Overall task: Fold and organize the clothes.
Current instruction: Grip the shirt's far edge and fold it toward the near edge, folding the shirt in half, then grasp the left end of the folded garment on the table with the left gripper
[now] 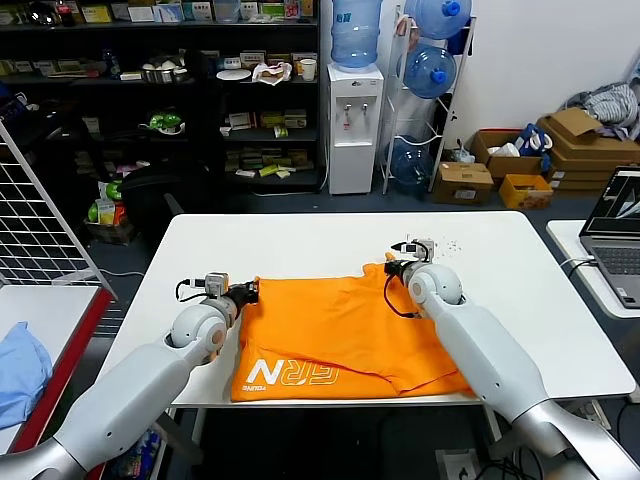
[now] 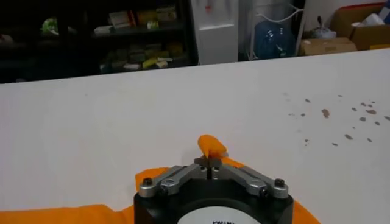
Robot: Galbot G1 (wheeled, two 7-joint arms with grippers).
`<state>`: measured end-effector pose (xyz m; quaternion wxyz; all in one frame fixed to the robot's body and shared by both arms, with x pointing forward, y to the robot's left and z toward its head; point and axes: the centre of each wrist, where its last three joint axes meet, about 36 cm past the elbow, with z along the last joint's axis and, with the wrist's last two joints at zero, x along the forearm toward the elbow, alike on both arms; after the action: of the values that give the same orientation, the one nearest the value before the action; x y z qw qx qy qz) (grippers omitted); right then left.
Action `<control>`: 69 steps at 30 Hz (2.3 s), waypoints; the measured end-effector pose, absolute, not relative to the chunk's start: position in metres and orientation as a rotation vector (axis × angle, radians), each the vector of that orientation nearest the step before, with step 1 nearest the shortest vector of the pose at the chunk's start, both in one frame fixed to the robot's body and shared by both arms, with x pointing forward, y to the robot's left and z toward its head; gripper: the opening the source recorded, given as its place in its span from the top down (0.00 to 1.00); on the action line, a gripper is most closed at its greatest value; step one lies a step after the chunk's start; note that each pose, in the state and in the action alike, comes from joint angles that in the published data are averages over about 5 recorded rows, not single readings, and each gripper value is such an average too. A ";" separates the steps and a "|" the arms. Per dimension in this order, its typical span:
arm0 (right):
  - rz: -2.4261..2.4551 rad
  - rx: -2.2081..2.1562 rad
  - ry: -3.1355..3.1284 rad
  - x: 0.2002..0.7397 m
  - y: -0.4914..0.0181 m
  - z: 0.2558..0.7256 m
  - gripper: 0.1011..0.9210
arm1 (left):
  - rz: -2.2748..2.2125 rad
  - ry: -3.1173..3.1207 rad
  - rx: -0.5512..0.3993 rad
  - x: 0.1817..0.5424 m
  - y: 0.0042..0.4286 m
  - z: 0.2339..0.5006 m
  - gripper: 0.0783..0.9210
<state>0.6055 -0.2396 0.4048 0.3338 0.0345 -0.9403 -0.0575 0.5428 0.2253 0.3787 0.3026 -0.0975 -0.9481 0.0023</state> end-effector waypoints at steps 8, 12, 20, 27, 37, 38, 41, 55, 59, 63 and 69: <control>-0.174 0.092 -2.494 0.594 -0.249 0.415 0.97 | 0.001 -2.558 -0.252 0.537 0.229 0.387 0.98; -0.181 0.094 -2.509 0.581 -0.257 0.423 0.97 | -0.003 -2.576 -0.256 0.530 0.230 0.393 0.98; -0.175 0.096 -2.511 0.532 -0.279 0.437 0.97 | -0.002 -2.598 -0.300 0.500 0.230 0.408 0.98; -0.144 0.103 -2.498 0.478 -0.296 0.449 0.97 | -0.001 -2.611 -0.357 0.462 0.229 0.423 0.98; -0.094 0.111 -2.467 0.414 -0.305 0.466 0.97 | -0.004 -2.602 -0.426 0.407 0.226 0.439 0.98; -0.091 0.112 -2.464 0.409 -0.305 0.467 0.97 | -0.002 -2.599 -0.434 0.402 0.225 0.440 0.98; -0.082 0.113 -2.453 0.394 -0.305 0.472 0.97 | 0.006 -2.588 -0.453 0.389 0.221 0.441 0.98; -0.056 0.126 -2.421 0.357 -0.306 0.482 0.71 | 0.017 -2.532 -0.465 0.355 0.223 0.439 0.86; -0.056 0.134 -2.425 0.352 -0.306 0.484 0.59 | 0.010 -2.526 -0.452 0.351 0.227 0.436 0.72; -0.056 0.135 -2.426 0.348 -0.306 0.485 0.44 | 0.001 -2.525 -0.436 0.349 0.230 0.433 0.58; -0.059 0.134 -2.430 0.342 -0.306 0.486 0.23 | -0.010 -2.515 -0.417 0.345 0.234 0.423 0.37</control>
<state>0.3424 -0.3058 0.4856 0.3464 0.0515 -0.9364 -0.0229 0.3449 0.2336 0.4232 0.2916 -0.1566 -0.9436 -0.0039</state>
